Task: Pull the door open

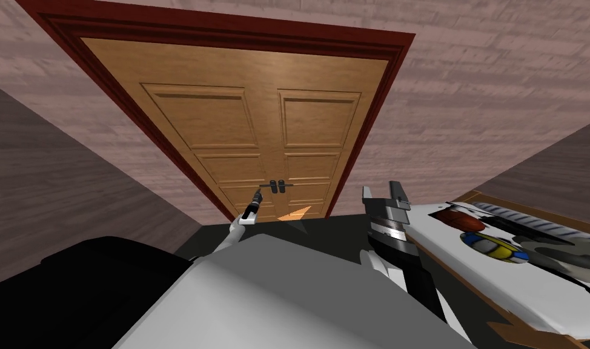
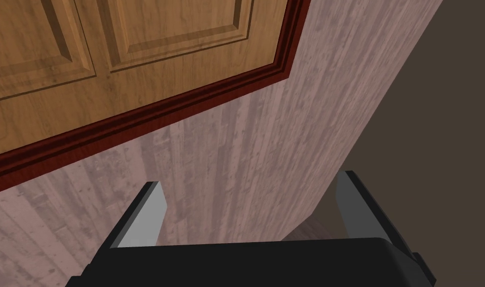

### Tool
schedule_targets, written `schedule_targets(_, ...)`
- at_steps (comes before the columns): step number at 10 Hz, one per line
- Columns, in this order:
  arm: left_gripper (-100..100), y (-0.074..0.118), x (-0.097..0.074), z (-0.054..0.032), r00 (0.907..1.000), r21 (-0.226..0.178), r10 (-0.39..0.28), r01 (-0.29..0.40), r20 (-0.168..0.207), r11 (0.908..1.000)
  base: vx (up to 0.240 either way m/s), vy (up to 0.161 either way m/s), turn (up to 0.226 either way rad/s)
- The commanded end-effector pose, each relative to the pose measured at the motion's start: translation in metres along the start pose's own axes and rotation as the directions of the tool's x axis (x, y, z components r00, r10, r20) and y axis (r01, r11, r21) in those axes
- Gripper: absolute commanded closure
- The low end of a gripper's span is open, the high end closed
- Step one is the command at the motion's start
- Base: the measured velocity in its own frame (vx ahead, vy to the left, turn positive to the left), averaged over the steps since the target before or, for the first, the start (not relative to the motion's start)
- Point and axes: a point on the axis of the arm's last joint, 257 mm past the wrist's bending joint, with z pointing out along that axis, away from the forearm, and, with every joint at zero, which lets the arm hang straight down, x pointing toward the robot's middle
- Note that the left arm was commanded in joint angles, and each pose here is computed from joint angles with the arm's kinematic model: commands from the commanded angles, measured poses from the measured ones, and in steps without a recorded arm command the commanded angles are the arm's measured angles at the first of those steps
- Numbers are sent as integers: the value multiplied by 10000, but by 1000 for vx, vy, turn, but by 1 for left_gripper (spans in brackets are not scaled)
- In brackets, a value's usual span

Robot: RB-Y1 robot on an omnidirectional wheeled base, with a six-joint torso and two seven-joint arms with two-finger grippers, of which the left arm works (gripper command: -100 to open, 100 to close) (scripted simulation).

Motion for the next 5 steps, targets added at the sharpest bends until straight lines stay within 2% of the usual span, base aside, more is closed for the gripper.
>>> schedule_targets(1,-100,11,-157,-8,9998,-61,66,-64,208,10000,174,116,-2)
schedule_targets(3,-100,26,-276,-23,9992,-96,95,-92,388,9999,202,95,-29)
schedule_targets(4,-100,24,-274,-17,9992,-84,77,-74,392,9999,198,91,-53)
schedule_targets(5,-100,12,-194,7,9996,-30,6,-5,293,10000,194,52,-134)
